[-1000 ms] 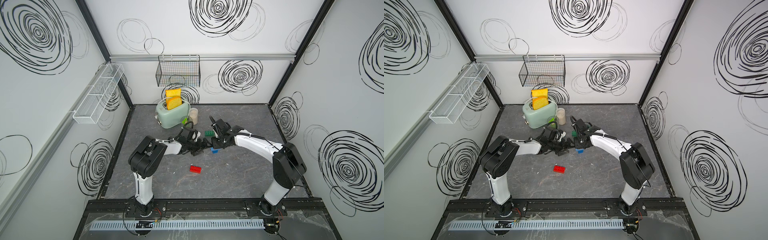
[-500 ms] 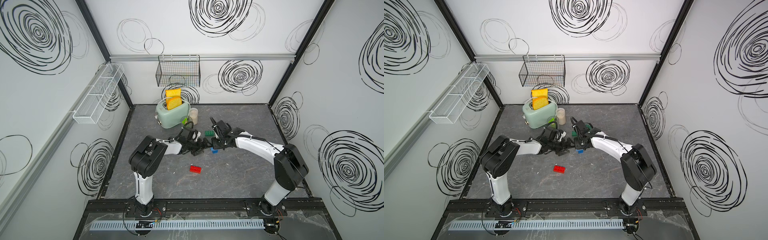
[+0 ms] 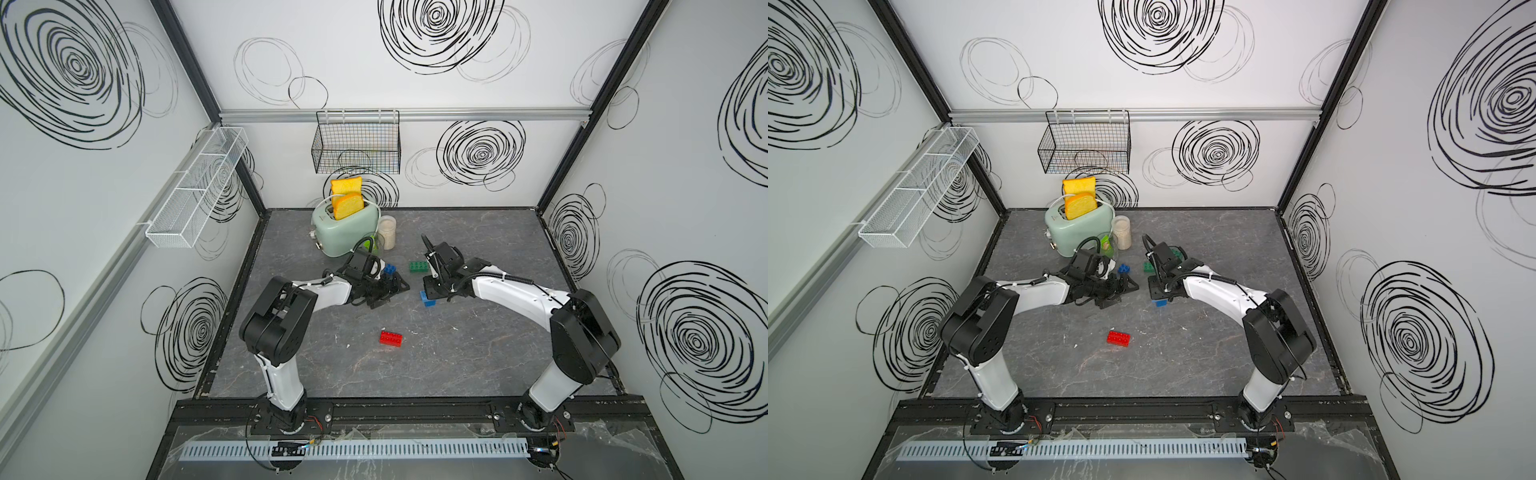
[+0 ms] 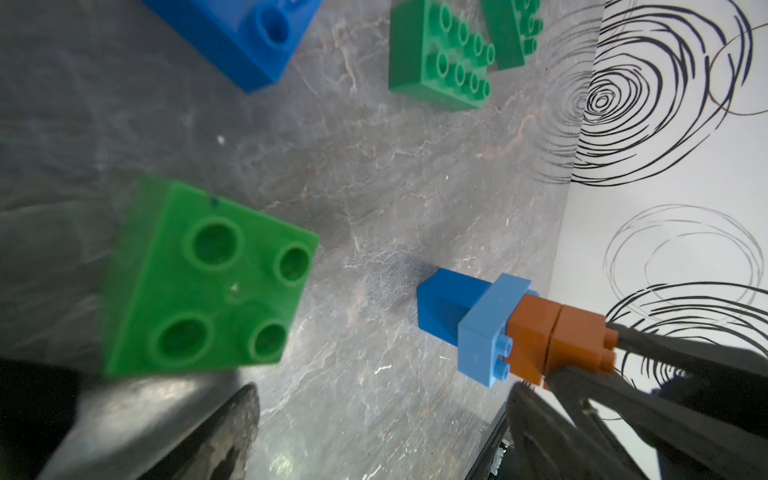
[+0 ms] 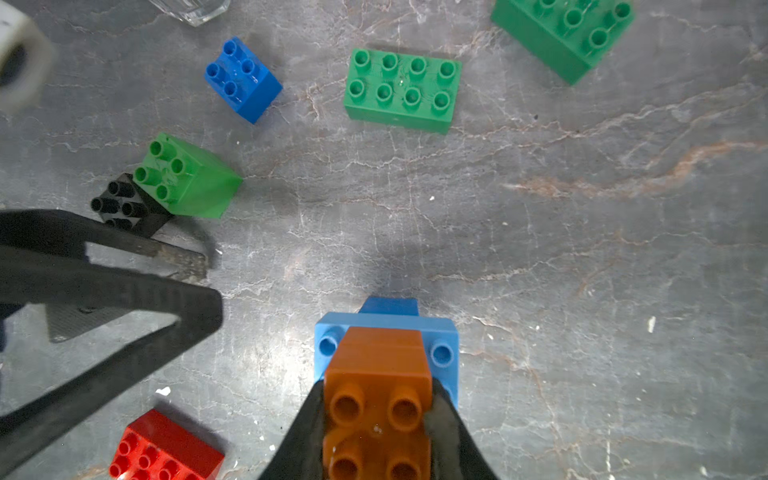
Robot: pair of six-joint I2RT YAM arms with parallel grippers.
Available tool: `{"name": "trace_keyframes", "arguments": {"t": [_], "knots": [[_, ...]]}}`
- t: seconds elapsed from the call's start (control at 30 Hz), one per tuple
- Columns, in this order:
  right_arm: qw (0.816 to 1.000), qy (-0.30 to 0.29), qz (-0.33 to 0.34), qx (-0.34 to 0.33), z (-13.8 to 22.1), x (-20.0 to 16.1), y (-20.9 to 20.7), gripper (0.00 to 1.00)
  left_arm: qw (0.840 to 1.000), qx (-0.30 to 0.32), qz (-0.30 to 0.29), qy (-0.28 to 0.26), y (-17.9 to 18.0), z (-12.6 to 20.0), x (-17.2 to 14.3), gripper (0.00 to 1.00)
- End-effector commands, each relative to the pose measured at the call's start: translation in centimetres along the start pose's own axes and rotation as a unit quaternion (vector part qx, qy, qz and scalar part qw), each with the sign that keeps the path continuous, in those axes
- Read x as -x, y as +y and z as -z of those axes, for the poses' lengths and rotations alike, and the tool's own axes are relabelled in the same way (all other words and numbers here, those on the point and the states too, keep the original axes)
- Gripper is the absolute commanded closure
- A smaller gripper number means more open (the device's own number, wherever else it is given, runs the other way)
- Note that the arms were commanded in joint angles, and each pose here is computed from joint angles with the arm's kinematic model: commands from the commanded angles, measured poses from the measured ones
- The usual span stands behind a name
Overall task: Assemble the letter f with lego
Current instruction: Assemble the lego brick with the lego brick.
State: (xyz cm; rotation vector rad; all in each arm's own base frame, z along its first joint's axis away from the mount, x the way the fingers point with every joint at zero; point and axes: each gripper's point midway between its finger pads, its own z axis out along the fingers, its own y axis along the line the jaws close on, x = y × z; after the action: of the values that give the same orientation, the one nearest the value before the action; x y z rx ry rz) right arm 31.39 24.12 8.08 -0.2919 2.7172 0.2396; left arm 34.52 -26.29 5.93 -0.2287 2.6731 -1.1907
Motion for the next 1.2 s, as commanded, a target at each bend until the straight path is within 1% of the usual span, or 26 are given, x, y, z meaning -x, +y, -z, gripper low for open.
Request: {"name": "trace_keyframes", "arguments": {"t": [0.0, 0.17, 0.33, 0.67, 0.97, 1.17], "knots": [[0.985, 0.161, 0.012, -0.057, -3.8, -9.0, -3.3, 0.68, 0.999, -0.002, -0.047, -0.019, -1.8, 2.3, 0.1, 0.05], [0.985, 0.163, 0.014, -0.057, -4.0, -9.0, -3.4, 0.68, 0.996, -0.004, -0.087, -0.035, -3.6, 5.0, -0.2, 0.04], [0.988, 0.142, 0.017, -0.059, -3.3, -7.3, -3.1, 0.67, 0.994, 0.012, -0.101, -0.035, -3.4, 6.1, -0.7, 0.04], [0.994, 0.106, 0.010, -0.038, -1.7, -3.7, -1.9, 0.63, 0.997, 0.015, -0.068, -0.034, -0.6, 7.0, -1.5, 0.04], [0.995, 0.092, 0.008, -0.038, -0.6, -3.0, -1.8, 0.57, 0.997, 0.017, -0.059, -0.038, -0.1, 7.3, -1.4, 0.04], [0.997, 0.077, 0.006, -0.026, 0.2, -2.3, -1.3, 0.53, 0.998, 0.017, -0.056, -0.035, 0.0, 7.1, -1.5, 0.04]]}}
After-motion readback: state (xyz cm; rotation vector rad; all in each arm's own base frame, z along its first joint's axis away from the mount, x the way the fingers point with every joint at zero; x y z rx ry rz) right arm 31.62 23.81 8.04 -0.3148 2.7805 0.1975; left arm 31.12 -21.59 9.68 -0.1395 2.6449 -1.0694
